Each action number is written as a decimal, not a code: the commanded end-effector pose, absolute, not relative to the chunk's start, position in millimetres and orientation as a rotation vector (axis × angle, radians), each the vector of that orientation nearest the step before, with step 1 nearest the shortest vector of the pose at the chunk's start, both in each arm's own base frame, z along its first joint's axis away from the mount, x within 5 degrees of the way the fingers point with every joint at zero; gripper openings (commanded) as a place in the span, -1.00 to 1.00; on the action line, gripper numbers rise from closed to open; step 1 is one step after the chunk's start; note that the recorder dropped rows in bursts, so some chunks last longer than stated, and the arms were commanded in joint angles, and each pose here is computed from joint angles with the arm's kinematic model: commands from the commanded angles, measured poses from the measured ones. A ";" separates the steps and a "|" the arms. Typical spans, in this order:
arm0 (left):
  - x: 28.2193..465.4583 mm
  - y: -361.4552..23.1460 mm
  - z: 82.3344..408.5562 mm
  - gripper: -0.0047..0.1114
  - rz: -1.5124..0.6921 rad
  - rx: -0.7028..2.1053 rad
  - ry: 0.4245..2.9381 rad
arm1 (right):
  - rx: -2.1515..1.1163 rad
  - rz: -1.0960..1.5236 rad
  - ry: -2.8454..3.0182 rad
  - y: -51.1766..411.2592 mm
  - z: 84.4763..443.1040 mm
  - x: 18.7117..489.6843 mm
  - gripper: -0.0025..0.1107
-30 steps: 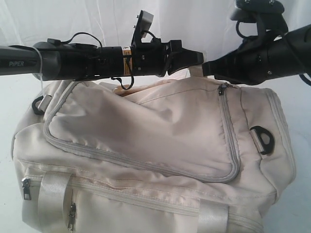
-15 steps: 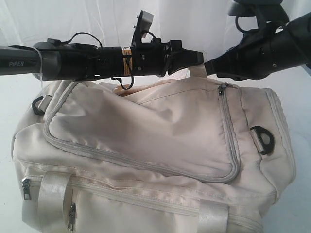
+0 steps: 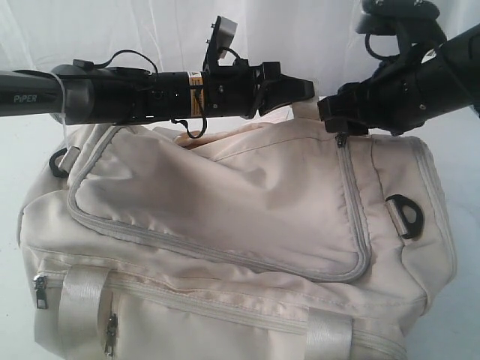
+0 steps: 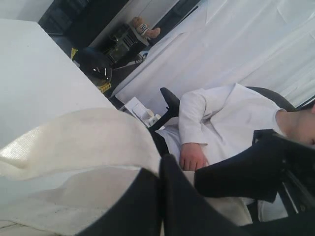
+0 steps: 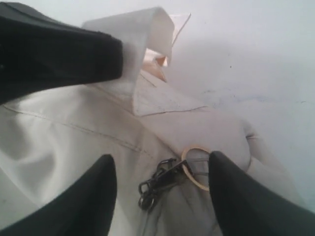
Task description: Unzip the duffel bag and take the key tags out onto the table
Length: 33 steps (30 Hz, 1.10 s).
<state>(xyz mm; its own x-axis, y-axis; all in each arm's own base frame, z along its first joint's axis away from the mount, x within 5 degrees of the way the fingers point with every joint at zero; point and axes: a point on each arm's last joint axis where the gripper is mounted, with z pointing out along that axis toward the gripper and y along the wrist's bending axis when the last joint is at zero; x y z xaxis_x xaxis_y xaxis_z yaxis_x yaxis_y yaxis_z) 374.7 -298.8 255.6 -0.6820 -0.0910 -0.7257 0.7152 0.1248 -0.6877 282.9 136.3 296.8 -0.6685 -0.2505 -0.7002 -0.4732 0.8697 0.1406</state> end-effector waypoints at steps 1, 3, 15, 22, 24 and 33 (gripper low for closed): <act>367.1 -295.2 282.0 -0.92 -1.711 0.627 1.667 | -0.529 0.400 2.384 138.2 284.2 288.0 -0.08; 367.1 -295.2 282.0 -0.92 -1.711 0.627 1.667 | -0.529 0.399 2.391 138.7 281.6 289.4 -0.08; 367.1 -295.2 282.0 -0.92 -1.711 0.627 1.667 | -0.516 0.394 2.364 139.0 282.4 292.3 -0.67; 367.1 -295.2 282.0 -0.92 -1.711 0.627 1.667 | -0.506 0.402 2.351 139.2 284.4 292.3 -0.96; 367.1 -295.2 282.0 -0.92 -1.711 0.627 1.667 | -0.506 0.403 2.344 138.8 286.6 291.3 -0.96; 367.1 -295.2 282.0 -0.92 -1.711 0.627 1.667 | -0.524 0.409 2.310 135.0 302.8 280.3 -0.96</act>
